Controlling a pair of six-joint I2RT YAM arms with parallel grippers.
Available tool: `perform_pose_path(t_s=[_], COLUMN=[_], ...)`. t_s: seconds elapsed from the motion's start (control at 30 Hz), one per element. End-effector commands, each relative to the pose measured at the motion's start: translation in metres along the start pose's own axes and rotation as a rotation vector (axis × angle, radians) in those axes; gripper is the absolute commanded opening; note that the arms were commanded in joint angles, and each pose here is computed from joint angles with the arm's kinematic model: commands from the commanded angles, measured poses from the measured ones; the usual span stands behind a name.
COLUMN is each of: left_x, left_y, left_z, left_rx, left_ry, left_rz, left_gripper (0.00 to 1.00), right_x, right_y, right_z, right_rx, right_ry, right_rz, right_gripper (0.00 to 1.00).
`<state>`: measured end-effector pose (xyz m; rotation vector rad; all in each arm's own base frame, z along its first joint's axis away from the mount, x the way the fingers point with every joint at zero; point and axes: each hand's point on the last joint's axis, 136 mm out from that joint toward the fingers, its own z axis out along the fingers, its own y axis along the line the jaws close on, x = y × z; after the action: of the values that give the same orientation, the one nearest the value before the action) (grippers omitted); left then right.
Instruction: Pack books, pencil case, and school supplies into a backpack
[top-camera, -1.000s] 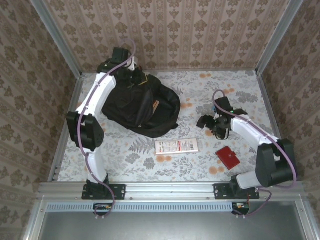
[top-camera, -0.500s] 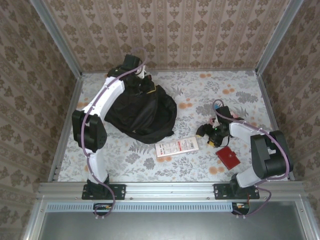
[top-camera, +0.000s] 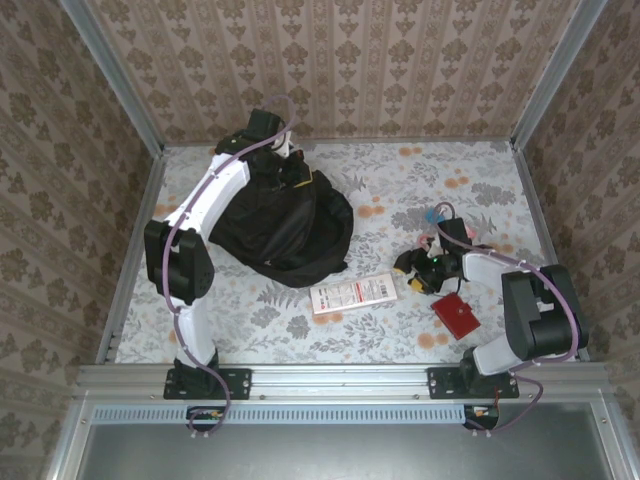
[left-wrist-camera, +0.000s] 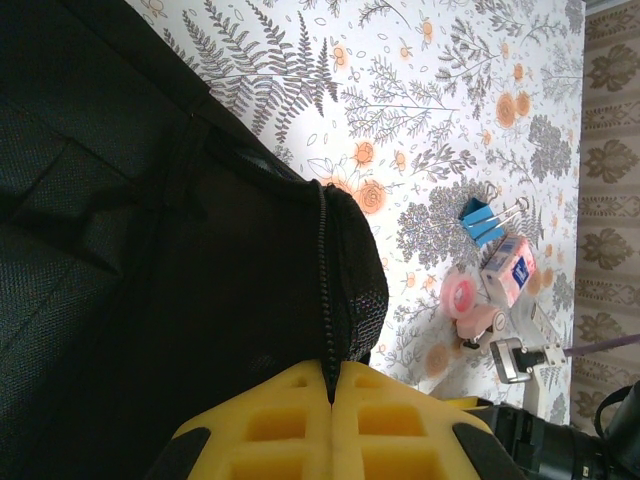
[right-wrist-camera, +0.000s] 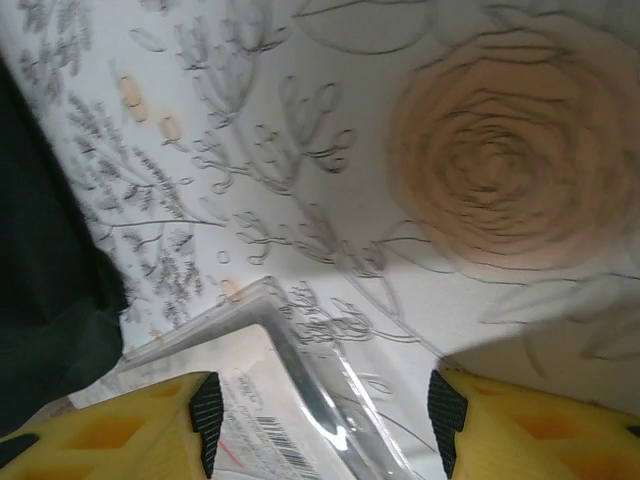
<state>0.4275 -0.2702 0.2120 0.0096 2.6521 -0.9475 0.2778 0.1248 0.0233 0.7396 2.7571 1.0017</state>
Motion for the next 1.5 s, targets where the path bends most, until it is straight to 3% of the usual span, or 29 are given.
perform_pose_path(t_s=[0.0, 0.33, 0.8, 0.97, 1.17, 1.47], left_x=[0.001, 0.0, 0.0, 0.0, -0.004, -0.026], left_y=[0.005, 0.004, 0.002, 0.003, -0.005, -0.054], left_z=[0.004, 0.007, 0.003, 0.002, -0.009, -0.064], left_rx=[-0.011, -0.001, 0.004, 0.004, 0.042, 0.267], left_ry=[0.021, 0.028, 0.022, 0.027, 0.019, -0.003], left_rz=[-0.003, -0.013, -0.01, -0.01, -0.016, -0.067], left_gripper=[0.0, 0.0, 0.0, 0.0, 0.0, 0.0], right_x=[0.046, 0.057, 0.043, 0.036, 0.04, 0.047], right_y=[0.011, 0.017, 0.023, 0.046, 0.094, 0.159], right_z=[0.027, 0.026, 0.012, -0.022, -0.082, -0.18], right_rx=[-0.108, -0.179, -0.117, -0.123, -0.229, -0.342], right_ry=[0.178, 0.182, 0.104, 0.011, -0.088, -0.237], right_rz=[-0.099, -0.112, -0.133, -0.175, -0.191, -0.217], right_gripper=[0.6, 0.52, 0.0, 0.0, 0.0, 0.0])
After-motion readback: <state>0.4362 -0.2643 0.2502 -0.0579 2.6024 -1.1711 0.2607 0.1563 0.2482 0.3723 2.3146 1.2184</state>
